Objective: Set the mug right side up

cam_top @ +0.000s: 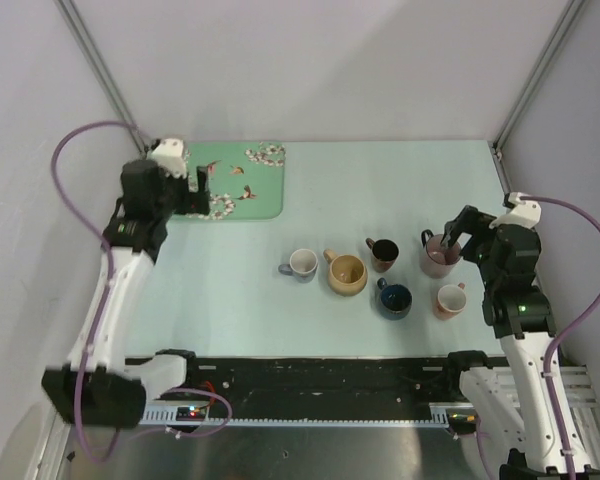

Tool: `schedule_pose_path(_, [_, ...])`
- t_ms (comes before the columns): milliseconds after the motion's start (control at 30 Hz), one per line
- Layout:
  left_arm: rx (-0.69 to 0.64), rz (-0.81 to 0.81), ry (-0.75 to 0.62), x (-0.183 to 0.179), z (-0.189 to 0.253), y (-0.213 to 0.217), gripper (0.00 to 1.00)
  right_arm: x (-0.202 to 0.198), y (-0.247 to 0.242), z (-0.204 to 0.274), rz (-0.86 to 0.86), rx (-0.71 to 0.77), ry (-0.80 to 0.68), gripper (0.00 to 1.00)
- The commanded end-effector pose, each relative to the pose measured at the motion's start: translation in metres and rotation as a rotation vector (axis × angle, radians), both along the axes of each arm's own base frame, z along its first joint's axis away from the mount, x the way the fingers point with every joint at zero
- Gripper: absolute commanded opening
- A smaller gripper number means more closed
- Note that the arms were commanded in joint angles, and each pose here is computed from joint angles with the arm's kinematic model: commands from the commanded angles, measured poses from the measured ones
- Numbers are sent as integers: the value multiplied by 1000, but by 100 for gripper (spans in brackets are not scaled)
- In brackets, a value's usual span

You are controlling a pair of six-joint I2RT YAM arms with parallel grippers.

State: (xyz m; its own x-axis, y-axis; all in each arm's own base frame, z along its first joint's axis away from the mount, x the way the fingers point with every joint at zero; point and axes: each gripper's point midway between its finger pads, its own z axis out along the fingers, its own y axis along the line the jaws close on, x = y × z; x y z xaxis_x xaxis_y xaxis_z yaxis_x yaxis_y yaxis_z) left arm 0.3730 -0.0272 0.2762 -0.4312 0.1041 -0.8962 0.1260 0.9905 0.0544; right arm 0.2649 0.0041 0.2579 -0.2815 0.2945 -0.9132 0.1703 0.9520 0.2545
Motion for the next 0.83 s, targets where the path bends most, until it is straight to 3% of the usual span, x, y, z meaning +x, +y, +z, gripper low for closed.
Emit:
schedule_pose_path(0, [17,99,-122,-49,10,30,100,9,-24,10,-128,-44,-66,99])
schedule_pose_path(167, [49,97,-329,-114,-13,37,100,-1,-22,-9,-135,-6,-71,99])
schedule_pose_path(267, [5,149,-423,-131,-29,42,100,-7,-18,-10,-108,2,-113,99])
schedule_pose_path(567, [-110,309,-401,-127,-73,57,100,-27,-14,-37,-104,50,-125,99])
schedule_pose_path(800, [-97,330,-401,-121,-79,62,100,-29,-8,-48,-65,56,-115,99])
